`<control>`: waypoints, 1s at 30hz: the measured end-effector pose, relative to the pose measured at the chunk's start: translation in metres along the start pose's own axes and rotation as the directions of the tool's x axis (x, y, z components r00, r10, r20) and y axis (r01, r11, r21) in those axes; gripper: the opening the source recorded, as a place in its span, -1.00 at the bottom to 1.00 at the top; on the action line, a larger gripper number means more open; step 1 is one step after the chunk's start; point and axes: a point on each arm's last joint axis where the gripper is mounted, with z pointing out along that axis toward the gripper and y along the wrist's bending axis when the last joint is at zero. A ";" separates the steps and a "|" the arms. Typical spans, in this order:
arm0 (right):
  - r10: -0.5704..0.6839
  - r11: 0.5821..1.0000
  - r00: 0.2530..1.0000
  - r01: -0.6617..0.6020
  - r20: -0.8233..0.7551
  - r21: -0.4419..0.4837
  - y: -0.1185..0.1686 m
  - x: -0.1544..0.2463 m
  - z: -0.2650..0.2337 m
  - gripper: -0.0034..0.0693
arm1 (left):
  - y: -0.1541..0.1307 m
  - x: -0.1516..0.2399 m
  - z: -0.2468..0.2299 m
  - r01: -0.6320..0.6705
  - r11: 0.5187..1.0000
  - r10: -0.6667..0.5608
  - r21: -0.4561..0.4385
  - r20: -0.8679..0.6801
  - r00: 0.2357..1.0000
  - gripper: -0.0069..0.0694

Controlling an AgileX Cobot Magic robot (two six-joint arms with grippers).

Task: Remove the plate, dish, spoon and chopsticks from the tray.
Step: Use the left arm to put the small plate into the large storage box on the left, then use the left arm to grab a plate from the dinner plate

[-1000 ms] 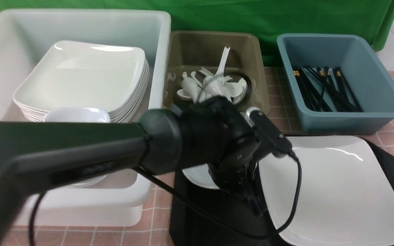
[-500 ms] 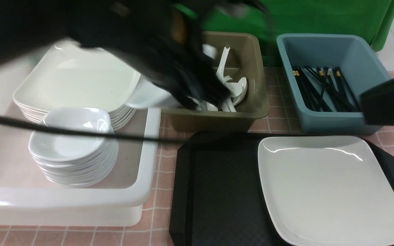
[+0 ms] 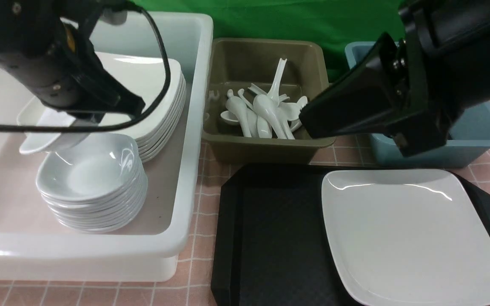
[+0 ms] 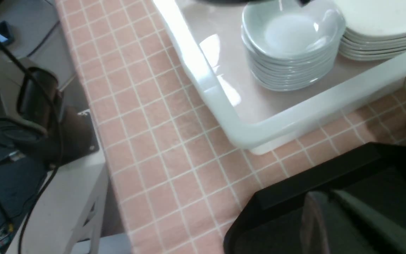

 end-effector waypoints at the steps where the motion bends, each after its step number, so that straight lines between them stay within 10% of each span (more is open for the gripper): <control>1: -0.004 1.000 1.000 0.004 0.005 0.012 -0.001 -0.001 0.000 -0.82 | -0.003 0.004 0.007 -0.003 1.000 0.003 0.012 -0.007 1.000 -0.80; 12: -0.022 0.999 1.000 0.022 0.003 0.046 -0.003 -0.001 -0.002 -0.82 | -0.013 0.012 0.037 -0.008 0.999 0.010 0.033 -0.052 0.999 -0.07; 20: -0.060 0.950 0.991 0.093 -0.118 0.297 -0.012 0.014 -0.031 -0.82 | -0.013 -0.021 -0.017 0.159 0.967 -0.172 0.197 0.052 0.984 0.56; 24: 0.007 0.883 0.975 0.099 -0.224 0.459 -0.019 0.028 -0.054 -0.82 | -0.036 -0.041 -0.045 0.195 0.892 -0.259 0.408 0.109 0.960 0.37; 30: 0.149 0.830 0.964 -0.002 -0.219 0.557 -0.039 0.051 -0.079 -0.82 | -0.124 -0.057 -0.019 0.077 0.805 -0.124 0.588 0.040 0.992 -0.65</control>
